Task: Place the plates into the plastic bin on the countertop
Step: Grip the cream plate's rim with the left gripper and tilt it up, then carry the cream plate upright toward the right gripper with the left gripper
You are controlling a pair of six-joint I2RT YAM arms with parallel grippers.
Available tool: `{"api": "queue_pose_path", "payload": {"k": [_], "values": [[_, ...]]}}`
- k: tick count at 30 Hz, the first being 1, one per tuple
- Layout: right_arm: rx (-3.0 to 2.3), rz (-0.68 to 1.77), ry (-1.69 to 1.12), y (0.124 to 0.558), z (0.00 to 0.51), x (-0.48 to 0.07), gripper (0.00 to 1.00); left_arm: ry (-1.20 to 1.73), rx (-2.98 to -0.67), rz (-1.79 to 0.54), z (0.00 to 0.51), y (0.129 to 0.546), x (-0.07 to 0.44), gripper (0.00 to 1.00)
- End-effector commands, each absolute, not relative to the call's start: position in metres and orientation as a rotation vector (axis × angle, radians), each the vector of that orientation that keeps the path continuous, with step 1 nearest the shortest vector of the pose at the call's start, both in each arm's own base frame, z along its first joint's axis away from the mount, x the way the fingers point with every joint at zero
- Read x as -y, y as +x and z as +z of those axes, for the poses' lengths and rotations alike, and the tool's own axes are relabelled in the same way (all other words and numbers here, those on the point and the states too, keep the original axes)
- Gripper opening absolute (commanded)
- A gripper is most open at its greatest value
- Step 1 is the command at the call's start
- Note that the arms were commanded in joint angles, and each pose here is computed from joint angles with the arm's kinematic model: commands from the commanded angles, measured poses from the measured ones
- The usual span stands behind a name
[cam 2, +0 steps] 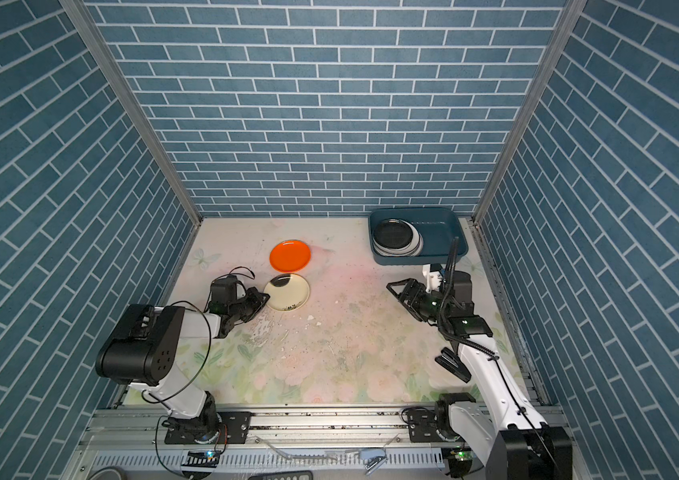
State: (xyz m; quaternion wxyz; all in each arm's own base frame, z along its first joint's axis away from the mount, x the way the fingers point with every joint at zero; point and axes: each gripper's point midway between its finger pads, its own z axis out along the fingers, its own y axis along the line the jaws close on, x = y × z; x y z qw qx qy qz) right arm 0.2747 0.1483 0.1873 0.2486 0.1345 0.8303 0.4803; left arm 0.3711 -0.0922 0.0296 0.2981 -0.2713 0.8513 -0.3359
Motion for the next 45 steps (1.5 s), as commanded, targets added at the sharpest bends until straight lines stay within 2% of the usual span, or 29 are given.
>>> {"api": "queue_pose_path", "payload": {"k": [1,25,33,45], "values": [[-2.285,1.312,0.396,0.267,0.177,-0.148,0.79,-0.706,-2.284,-0.866,0.033,0.363,0.095,0.00],[-2.175,1.369,0.456,0.267,0.163,-0.147,0.79,-0.629,-2.228,-0.947,0.123,0.358,0.127,0.00],[-2.161,1.387,0.430,0.273,0.170,-0.152,0.79,-0.521,-2.211,-1.025,0.158,0.360,0.173,0.00],[-2.170,1.424,0.382,0.279,0.176,-0.170,0.77,-0.363,-2.222,-1.167,0.177,0.363,0.255,0.00]]}}
